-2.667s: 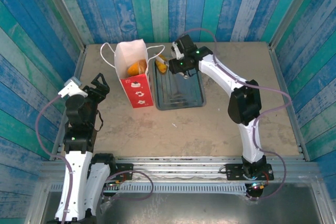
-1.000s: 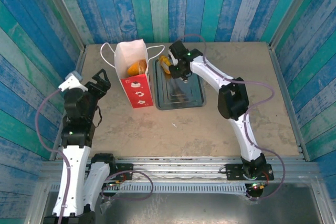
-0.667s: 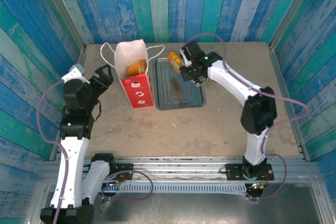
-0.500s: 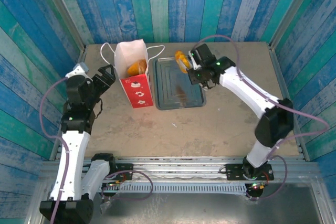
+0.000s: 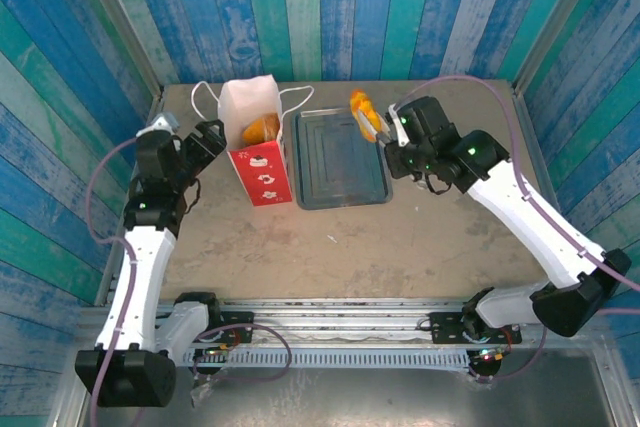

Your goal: Place the fake bread into the paper bag

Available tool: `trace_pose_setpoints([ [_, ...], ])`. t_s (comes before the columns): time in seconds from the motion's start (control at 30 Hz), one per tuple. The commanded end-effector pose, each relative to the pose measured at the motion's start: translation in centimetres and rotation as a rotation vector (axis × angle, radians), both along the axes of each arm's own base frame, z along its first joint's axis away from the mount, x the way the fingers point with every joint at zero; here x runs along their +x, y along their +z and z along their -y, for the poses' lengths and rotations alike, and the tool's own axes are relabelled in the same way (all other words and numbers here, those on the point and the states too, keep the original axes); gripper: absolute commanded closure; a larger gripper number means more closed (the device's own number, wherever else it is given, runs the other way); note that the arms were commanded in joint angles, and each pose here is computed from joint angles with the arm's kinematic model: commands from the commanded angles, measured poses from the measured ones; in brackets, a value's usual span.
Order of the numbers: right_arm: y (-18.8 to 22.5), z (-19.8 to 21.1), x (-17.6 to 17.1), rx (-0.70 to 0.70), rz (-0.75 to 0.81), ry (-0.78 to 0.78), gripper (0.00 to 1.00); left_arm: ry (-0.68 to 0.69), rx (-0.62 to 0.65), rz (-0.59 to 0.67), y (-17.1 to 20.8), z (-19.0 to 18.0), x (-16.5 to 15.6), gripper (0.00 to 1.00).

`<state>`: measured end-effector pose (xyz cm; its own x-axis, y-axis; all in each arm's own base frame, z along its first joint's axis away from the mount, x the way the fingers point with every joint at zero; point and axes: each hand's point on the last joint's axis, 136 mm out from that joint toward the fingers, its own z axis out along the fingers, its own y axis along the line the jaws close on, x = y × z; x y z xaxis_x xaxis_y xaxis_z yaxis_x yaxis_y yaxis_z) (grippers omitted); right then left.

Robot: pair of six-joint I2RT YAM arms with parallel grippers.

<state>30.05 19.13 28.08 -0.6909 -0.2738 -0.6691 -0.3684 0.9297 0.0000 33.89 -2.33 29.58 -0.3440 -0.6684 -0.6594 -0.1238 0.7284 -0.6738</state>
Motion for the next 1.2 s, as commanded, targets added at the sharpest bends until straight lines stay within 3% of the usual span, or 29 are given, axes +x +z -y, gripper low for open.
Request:
trace_pose_setpoints([
  [0.0, 3.5, 0.2, -0.5, 0.008, 0.078, 0.000, 0.65, -0.022, -0.002, 0.026, 0.3, 0.3, 0.9, 0.10],
  [0.27, 9.8, -3.9, -0.7, 0.028, 0.202, 0.104, 0.65, -0.047, -0.031, 0.024, -0.9, 0.8, 2.3, 0.24],
  [0.5, 12.4, -10.8, -0.6, 0.049, 0.252, 0.276, 0.64, -0.046, -0.045, 0.033, -1.2, 0.9, 2.4, 0.40],
  [0.6, 12.3, -13.5, -0.5, 0.050, 0.245, 0.335, 0.64, -0.037, -0.046, 0.032, -1.2, 0.7, 2.3, 0.50],
  [0.8, 10.9, -18.0, 0.2, 0.058, 0.217, 0.423, 0.64, -0.031, -0.058, 0.032, -1.3, 0.7, 2.2, 0.58],
  [1.17, 6.7, -21.9, 1.8, 0.011, 0.157, 0.488, 0.64, -0.026, -0.060, 0.029, -1.7, 0.6, 2.0, 0.77],
])
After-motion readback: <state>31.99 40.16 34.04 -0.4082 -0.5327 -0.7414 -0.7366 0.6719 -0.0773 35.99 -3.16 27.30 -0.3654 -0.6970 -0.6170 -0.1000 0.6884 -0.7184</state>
